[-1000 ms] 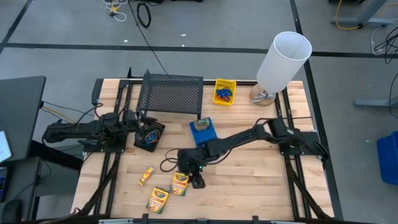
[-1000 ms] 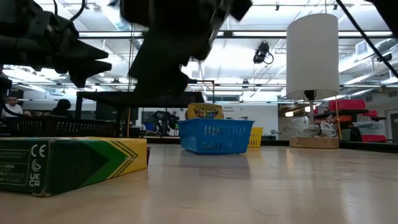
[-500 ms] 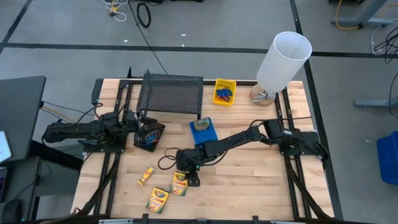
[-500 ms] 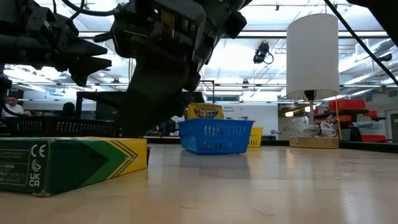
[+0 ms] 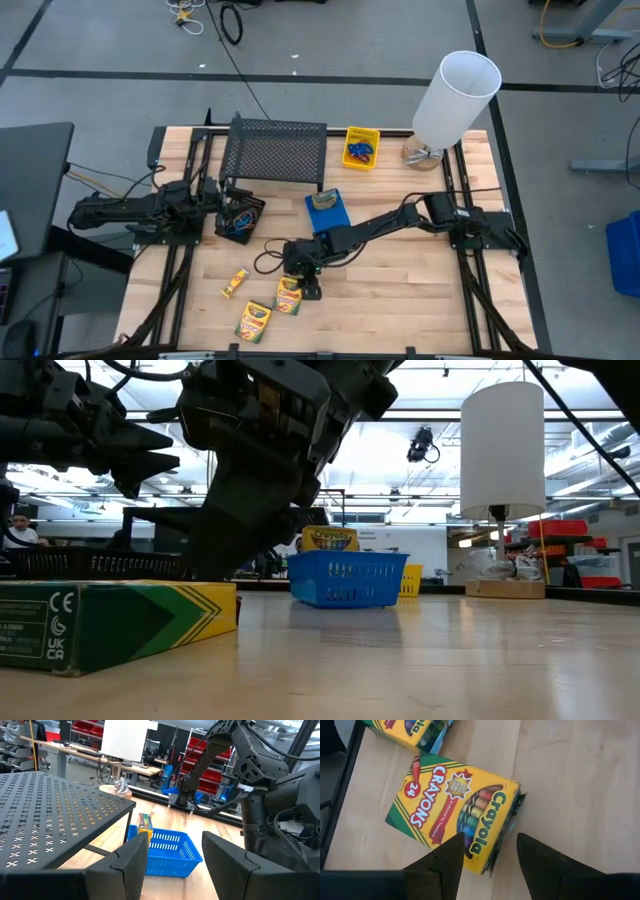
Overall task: Pick & Place Office Desk Supplies
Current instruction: Put the top large yellow crayon box into the blue bin
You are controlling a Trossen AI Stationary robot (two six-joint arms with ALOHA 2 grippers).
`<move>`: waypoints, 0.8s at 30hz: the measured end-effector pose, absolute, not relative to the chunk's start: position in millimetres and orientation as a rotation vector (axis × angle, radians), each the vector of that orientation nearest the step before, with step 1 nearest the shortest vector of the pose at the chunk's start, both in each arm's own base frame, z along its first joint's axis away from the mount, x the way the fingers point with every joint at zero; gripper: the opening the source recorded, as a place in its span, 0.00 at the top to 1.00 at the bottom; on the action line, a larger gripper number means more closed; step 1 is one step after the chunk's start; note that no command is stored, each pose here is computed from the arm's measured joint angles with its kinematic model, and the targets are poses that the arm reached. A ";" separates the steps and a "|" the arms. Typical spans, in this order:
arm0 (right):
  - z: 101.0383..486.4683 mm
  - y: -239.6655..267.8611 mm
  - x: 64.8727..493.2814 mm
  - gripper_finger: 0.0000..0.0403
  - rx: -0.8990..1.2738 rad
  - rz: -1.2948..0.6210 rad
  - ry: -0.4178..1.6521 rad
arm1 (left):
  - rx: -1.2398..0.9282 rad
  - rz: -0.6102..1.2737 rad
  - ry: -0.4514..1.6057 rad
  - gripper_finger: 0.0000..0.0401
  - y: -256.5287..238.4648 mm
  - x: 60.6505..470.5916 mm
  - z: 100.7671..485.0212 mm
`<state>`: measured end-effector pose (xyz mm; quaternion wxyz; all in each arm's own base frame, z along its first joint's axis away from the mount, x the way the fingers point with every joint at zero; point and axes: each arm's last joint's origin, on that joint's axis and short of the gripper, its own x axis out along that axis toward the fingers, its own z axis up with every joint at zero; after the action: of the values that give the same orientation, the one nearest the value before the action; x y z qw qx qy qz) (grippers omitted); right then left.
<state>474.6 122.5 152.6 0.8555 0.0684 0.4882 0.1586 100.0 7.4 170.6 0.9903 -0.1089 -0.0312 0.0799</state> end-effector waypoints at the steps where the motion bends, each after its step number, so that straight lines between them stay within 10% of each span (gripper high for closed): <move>1: 152.7 122.4 474.8 0.53 0.139 0.334 1.023 | -0.218 0.161 -0.063 0.52 7.4 100.0 170.6; 15: 130.1 137.1 477.4 0.56 0.115 0.378 1.030 | -0.209 0.162 -0.053 0.52 7.4 100.0 169.6; 24: 129.5 138.7 478.3 0.97 0.086 0.389 1.011 | -0.210 0.163 -0.051 0.52 7.4 100.0 169.4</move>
<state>478.3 138.7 129.5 0.8561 0.0411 0.4809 0.1850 100.0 7.4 169.4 0.9909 -0.1045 -0.0253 0.0812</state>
